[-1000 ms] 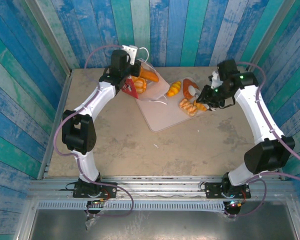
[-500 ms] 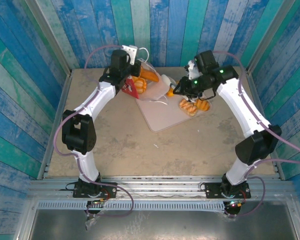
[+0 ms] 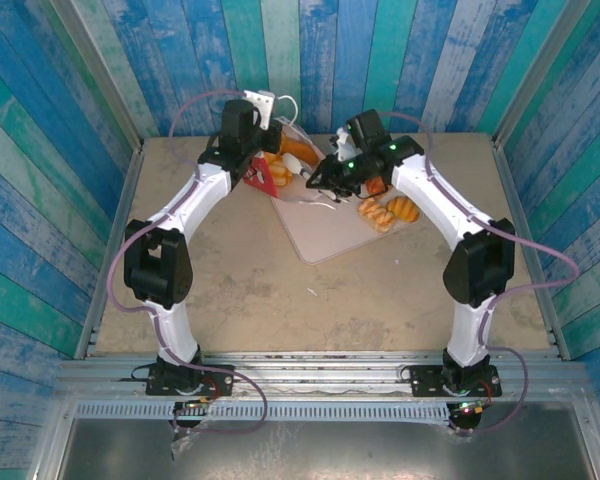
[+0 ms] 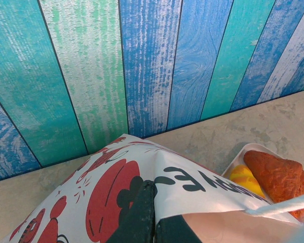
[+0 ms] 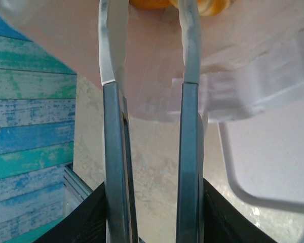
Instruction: Take the fake bread out of the paper bag
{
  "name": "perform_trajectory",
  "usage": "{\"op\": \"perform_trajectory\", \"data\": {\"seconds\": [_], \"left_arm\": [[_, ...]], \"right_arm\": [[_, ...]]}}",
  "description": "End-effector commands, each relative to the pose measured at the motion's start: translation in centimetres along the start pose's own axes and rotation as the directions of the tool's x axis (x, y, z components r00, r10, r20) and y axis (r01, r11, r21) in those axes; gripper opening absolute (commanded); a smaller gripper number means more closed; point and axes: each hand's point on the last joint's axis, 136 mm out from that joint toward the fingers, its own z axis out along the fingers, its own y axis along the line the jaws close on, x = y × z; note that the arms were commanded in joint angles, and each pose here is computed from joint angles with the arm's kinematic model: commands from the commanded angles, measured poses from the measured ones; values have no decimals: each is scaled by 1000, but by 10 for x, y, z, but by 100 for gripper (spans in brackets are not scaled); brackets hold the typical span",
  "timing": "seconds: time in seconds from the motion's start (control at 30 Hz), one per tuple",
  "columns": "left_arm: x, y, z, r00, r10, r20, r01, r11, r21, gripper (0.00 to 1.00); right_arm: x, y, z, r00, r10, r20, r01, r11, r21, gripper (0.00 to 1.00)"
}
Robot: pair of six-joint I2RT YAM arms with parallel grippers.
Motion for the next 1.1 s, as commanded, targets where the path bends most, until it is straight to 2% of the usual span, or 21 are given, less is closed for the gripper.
{"op": "perform_trajectory", "data": {"seconds": [0.0,0.57,1.07], "left_arm": [[15,-7,7,999,-20,-38,22,999,36,0],[19,-7,9,999,-8,-54,10,999,36,0],[22,-8,10,998,-12,-61,15,999,43,0]], "right_arm": [[-20,23,5,999,-11,47,14,997,-81,43],[-42,25,38,998,32,54,-24,990,-142,47],[-46,18,58,998,61,32,-56,989,-133,49]]}}
